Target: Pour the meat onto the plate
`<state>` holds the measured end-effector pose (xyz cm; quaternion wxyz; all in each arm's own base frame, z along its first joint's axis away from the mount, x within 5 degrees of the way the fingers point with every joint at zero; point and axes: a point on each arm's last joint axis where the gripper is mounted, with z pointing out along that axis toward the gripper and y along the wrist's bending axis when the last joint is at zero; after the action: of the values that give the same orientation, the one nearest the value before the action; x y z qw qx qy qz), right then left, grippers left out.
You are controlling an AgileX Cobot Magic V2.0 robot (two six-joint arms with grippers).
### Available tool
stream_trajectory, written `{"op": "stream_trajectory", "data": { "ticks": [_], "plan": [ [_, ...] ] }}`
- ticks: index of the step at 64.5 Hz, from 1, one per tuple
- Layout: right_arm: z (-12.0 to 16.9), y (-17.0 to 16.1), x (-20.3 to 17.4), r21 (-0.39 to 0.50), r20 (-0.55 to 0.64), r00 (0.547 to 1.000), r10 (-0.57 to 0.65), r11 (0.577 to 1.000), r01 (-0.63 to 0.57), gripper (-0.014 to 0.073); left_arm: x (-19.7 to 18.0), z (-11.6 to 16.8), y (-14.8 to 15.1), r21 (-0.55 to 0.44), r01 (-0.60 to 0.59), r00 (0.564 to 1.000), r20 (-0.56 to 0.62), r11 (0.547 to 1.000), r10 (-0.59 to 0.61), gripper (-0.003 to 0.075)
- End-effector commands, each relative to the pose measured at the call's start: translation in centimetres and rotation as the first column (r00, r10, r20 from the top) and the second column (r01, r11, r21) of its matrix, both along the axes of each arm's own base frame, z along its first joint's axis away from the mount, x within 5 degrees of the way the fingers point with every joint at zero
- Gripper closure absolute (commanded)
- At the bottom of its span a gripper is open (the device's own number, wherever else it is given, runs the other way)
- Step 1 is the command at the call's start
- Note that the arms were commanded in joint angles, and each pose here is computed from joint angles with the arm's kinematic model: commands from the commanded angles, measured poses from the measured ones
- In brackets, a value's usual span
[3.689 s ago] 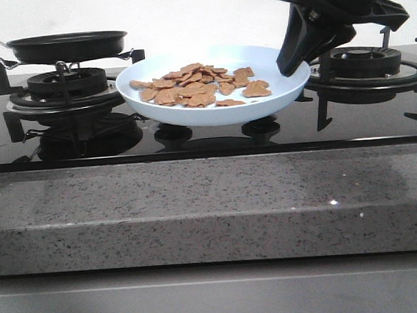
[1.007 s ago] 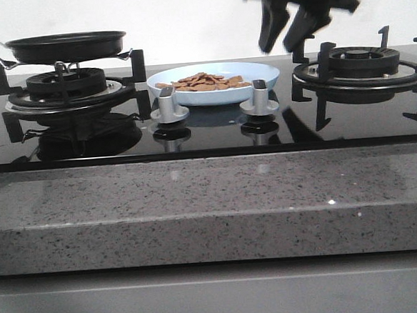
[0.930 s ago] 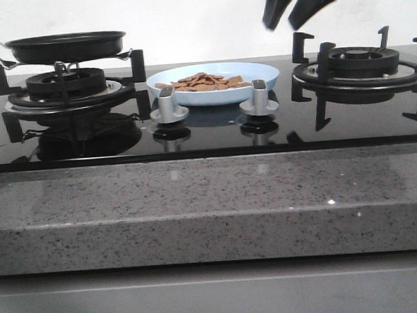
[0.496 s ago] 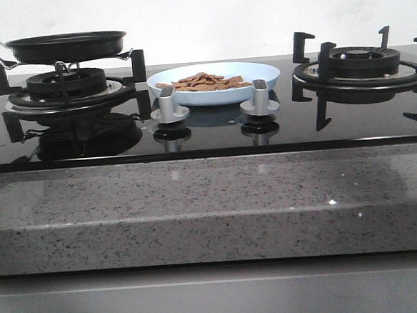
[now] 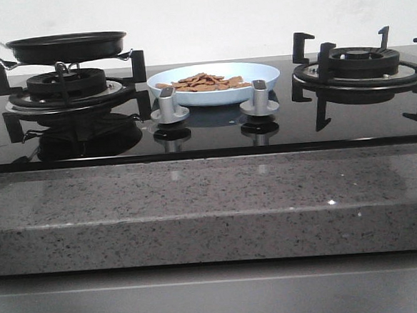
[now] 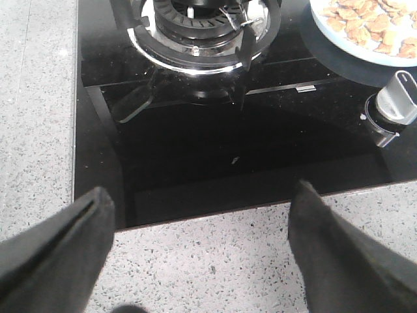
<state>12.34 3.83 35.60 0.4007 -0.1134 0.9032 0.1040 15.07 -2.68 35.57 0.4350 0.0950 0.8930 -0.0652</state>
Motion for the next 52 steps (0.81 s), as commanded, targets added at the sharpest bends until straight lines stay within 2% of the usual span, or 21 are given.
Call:
{"op": "stream_trajectory", "data": {
  "ticks": [1,8,13,29,34,46,52],
  "plan": [
    [0.6,-0.3,-0.9,0.023,0.074,0.997,-0.014,1.000,0.012,0.0239,0.1,1.3,-0.1,-0.026,-0.004,0.996,0.088,1.000,0.006,0.0174],
    [0.5,-0.4,-1.8,0.027,0.092,0.996,-0.013,1.000,0.011,0.0242,0.1,1.3,-0.1,-0.026,-0.004,0.996,0.088,1.000,0.006,0.0179],
    [0.6,-0.5,-2.0,0.029,0.103,0.995,-0.014,1.000,0.011,0.0290,0.1,1.3,-0.1,-0.026,-0.004,0.996,0.088,1.000,0.006,0.0235],
    [0.5,-0.5,-2.2,0.023,0.079,0.997,-0.009,1.000,0.007,0.0642,0.1,1.3,-0.1,-0.026,-0.004,0.996,0.088,1.000,0.006,0.0514],
    [0.4,-0.5,-2.3,0.023,0.075,0.997,-0.008,1.000,0.006,0.0717,0.1,1.3,-0.1,-0.026,-0.004,0.996,0.088,1.000,0.006,0.0591],
    [0.4,-0.5,-2.3,0.023,0.070,0.998,-0.007,1.000,0.005,0.0710,0.3,1.3,-0.2,-0.029,-0.004,0.996,0.089,1.000,0.007,0.0738],
    [0.4,-0.5,-2.3,0.025,0.069,0.998,-0.006,1.000,0.005,0.0710,0.3,1.3,-0.2,-0.031,-0.004,0.996,0.091,1.000,0.007,0.0741]
  ]
}}
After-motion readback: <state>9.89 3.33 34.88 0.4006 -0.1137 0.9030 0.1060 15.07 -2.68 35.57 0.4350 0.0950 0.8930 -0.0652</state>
